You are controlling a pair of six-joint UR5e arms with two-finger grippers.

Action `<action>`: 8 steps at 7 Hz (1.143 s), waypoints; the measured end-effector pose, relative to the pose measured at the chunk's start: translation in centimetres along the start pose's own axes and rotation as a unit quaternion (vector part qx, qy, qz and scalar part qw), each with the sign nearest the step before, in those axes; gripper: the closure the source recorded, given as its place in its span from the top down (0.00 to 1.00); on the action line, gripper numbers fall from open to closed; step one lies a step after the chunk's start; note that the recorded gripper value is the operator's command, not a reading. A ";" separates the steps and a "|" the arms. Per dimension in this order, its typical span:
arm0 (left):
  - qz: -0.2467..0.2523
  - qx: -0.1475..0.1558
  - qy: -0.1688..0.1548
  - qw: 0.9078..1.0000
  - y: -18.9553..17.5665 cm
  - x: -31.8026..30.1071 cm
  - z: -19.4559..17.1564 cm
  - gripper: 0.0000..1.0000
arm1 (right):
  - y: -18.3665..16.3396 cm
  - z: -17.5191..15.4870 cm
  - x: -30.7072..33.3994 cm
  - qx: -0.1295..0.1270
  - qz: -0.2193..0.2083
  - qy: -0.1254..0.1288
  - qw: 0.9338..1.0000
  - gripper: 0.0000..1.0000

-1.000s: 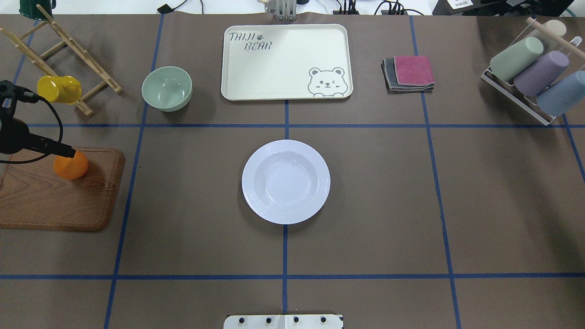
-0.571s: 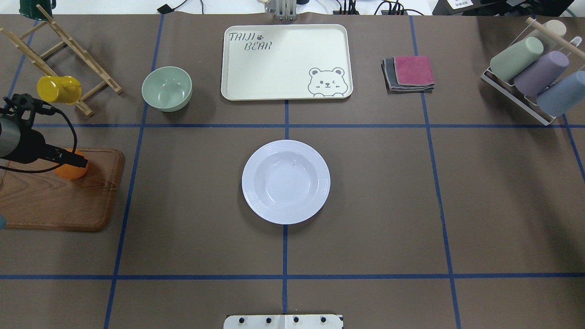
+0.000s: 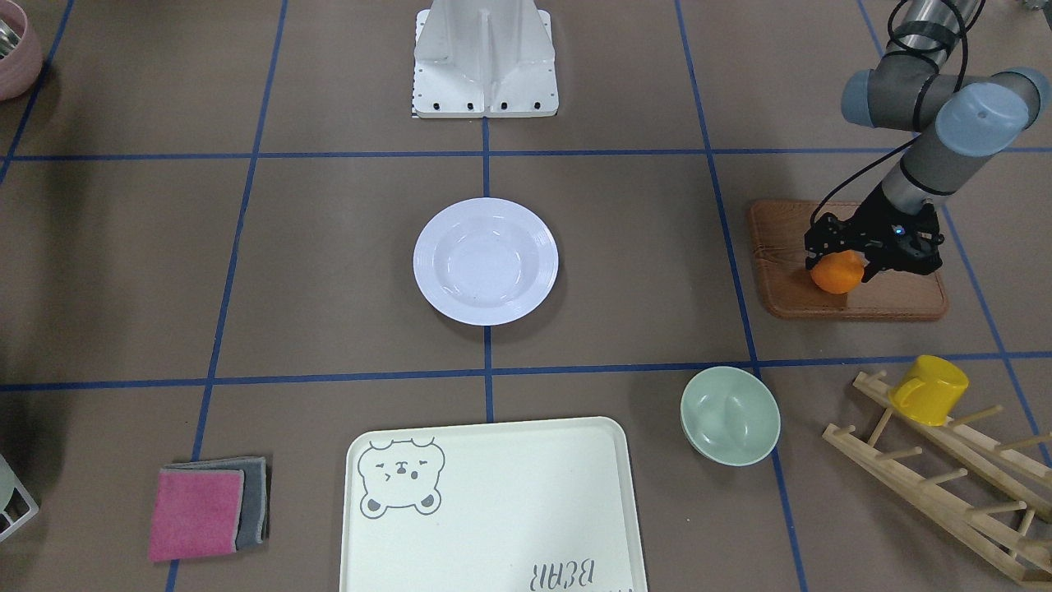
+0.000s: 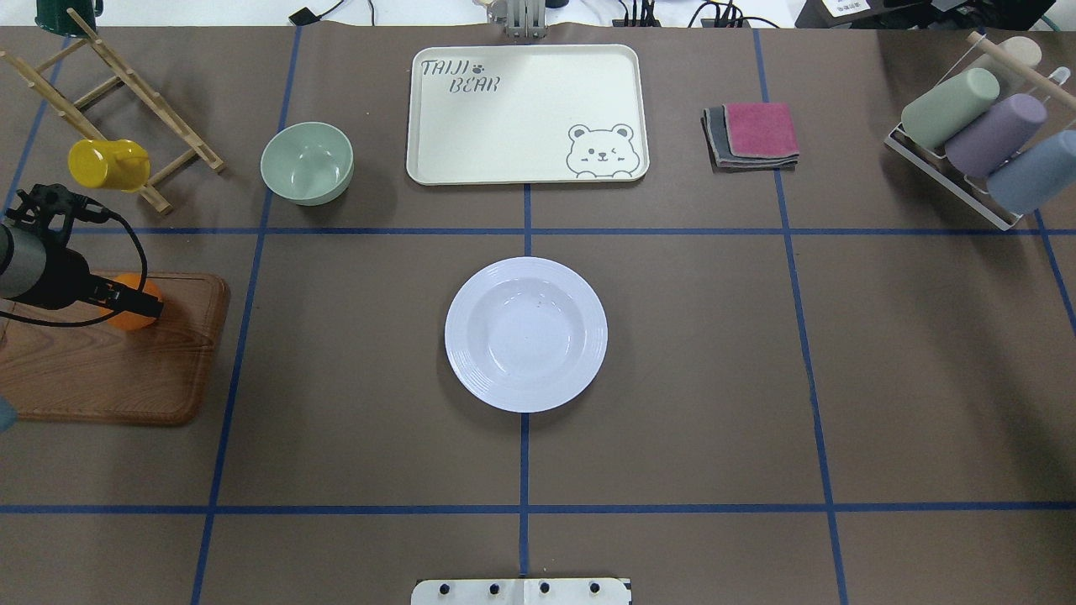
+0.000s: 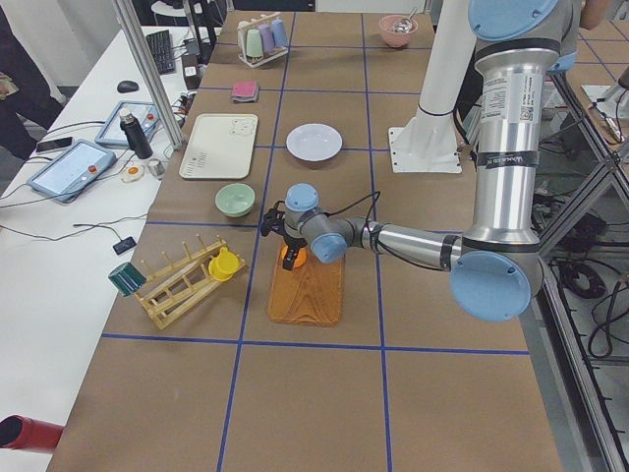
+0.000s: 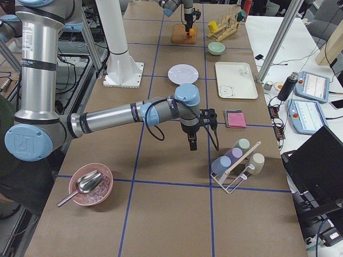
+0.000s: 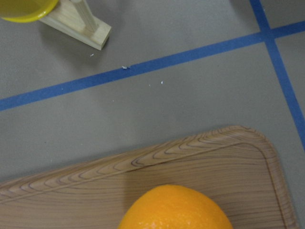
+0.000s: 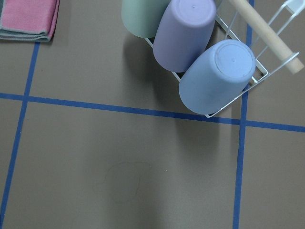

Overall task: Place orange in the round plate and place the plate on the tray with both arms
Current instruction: 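Lower the left gripper onto the orange on the wooden board and grasp it, then carry the orange with the left gripper and set it in the white plate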

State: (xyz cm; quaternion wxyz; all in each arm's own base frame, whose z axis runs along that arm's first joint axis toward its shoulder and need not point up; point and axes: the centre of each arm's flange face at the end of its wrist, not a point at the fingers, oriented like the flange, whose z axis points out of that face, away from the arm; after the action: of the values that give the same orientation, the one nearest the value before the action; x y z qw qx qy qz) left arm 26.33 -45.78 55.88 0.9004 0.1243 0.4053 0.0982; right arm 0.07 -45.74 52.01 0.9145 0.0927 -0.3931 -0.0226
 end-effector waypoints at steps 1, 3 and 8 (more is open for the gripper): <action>0.001 0.003 0.004 1.000 -0.1 0.4 -0.4 0.00 | 0.0 0.0 0.0 0.000 -0.001 0.000 1.000 1.00; 0.009 0.016 0.018 1.000 -1.0 2.5 -2.5 0.00 | 0.0 0.0 0.0 0.001 -0.001 -0.001 1.000 1.00; -0.043 0.017 0.025 0.999 -5.7 10.4 -6.3 0.00 | 0.0 0.0 0.0 0.001 -0.001 -0.002 1.000 1.00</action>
State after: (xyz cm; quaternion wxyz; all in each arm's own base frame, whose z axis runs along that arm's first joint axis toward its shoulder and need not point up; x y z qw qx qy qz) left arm 28.81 -47.46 42.82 0.8912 0.1192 0.4340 0.0556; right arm 0.06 -45.70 52.04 0.9137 0.0942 -0.3946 -0.0235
